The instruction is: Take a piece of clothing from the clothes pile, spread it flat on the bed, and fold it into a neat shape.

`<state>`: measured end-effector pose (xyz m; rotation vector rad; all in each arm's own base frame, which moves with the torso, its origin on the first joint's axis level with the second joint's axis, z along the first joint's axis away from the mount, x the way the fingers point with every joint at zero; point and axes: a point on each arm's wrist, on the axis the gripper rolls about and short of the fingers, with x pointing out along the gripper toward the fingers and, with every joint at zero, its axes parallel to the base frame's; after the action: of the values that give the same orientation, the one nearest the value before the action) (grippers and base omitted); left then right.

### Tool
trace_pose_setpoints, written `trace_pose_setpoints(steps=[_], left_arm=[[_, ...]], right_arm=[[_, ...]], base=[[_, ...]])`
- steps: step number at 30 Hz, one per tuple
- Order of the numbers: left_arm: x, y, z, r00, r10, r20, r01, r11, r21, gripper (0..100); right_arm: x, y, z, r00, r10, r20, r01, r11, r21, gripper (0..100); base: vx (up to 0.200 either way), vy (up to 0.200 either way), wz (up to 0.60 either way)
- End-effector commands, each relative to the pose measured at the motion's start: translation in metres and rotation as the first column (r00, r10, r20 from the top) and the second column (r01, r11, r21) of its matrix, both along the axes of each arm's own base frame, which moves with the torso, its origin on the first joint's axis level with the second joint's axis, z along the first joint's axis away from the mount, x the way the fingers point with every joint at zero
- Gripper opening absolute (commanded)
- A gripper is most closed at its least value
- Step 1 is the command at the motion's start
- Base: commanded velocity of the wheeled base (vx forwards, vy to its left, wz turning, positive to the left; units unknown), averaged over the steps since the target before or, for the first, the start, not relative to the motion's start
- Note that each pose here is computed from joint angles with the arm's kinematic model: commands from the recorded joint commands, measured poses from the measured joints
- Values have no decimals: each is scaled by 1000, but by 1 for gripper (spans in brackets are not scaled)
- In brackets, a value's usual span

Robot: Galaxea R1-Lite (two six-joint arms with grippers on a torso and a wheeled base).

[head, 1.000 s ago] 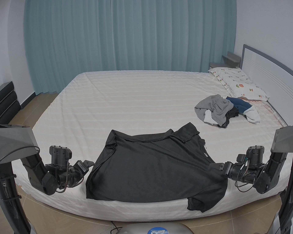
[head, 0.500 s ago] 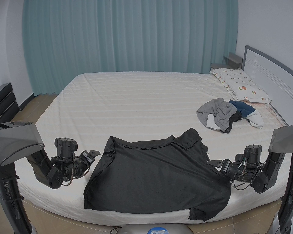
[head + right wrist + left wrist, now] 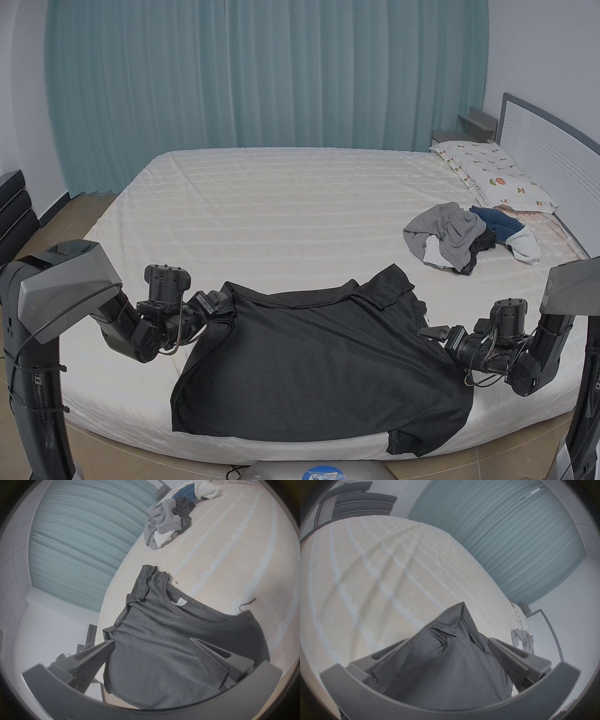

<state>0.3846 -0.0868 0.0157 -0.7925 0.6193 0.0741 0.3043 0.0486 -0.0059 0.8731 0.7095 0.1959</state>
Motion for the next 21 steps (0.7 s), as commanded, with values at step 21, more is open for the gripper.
trace_pose_setpoints(steps=[21], left_arm=[[59,-39,-42,998,42,-51,-36,993,111,100]], right_arm=[[8,2,-11,999,-18,-31,19,999,27,100]], base=[[0,0,0]])
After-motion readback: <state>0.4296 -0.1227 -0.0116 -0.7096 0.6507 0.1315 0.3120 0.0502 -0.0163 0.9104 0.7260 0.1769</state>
